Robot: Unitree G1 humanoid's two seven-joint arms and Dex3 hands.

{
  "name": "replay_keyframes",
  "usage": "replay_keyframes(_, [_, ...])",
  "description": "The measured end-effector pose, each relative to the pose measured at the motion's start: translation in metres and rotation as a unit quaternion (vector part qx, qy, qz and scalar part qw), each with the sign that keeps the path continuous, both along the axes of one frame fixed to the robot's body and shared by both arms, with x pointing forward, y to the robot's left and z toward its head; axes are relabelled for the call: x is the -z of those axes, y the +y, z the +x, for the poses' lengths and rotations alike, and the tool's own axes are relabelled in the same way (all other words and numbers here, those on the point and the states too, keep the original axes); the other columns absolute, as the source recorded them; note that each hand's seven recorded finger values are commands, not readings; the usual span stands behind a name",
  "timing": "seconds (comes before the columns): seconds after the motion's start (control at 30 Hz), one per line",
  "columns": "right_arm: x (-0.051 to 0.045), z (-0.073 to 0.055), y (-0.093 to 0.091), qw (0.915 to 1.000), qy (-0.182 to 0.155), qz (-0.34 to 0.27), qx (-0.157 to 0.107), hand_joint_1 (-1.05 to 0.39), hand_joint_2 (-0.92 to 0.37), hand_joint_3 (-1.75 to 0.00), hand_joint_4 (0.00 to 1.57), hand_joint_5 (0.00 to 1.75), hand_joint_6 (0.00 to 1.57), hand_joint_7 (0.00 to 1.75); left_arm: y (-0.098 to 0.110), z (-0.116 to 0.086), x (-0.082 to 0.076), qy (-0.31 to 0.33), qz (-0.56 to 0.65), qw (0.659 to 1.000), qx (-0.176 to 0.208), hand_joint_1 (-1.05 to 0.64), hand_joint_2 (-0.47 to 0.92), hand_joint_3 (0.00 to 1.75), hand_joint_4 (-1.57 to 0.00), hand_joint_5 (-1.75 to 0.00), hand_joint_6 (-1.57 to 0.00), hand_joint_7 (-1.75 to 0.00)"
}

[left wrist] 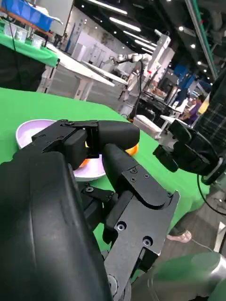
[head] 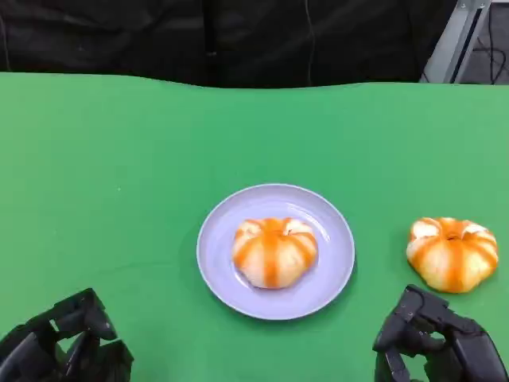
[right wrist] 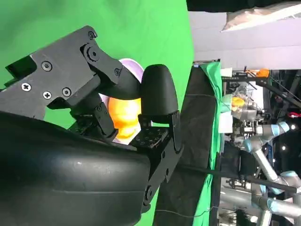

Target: Grasp the bread from the table and place it into the plate.

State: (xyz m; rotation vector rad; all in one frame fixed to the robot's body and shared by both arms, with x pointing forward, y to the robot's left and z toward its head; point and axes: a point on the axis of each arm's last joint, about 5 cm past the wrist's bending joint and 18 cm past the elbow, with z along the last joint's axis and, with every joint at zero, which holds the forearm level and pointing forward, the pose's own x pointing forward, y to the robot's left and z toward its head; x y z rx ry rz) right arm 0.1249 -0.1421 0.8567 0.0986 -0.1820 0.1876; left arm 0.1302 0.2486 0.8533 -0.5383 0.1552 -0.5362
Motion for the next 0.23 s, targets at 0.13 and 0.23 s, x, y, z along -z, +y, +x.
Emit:
replay_keyframes(0.13, [0.0000,0.0000,0.0000,1.0000,0.000,0.000,0.000,-0.15,-0.57,-1.17,0.81,1.75,0.74,1.57,0.0003,-0.0001,0.0000,0.001,0.003,1.000,0.000,-0.16,0.71,0.93,-0.81,-1.75,-0.72,-1.75])
replay_keyframes(0.23, [0.0000,0.0000,0.0000,1.0000,0.000,0.000,0.000,-0.15,-0.57,-1.17,0.81,1.75,0.74,1.57,0.0007,-0.0002,-0.0001,0.001,0.003,1.000,-0.001,-0.16,0.71,0.93,-0.81,-1.75,-0.72,-1.75])
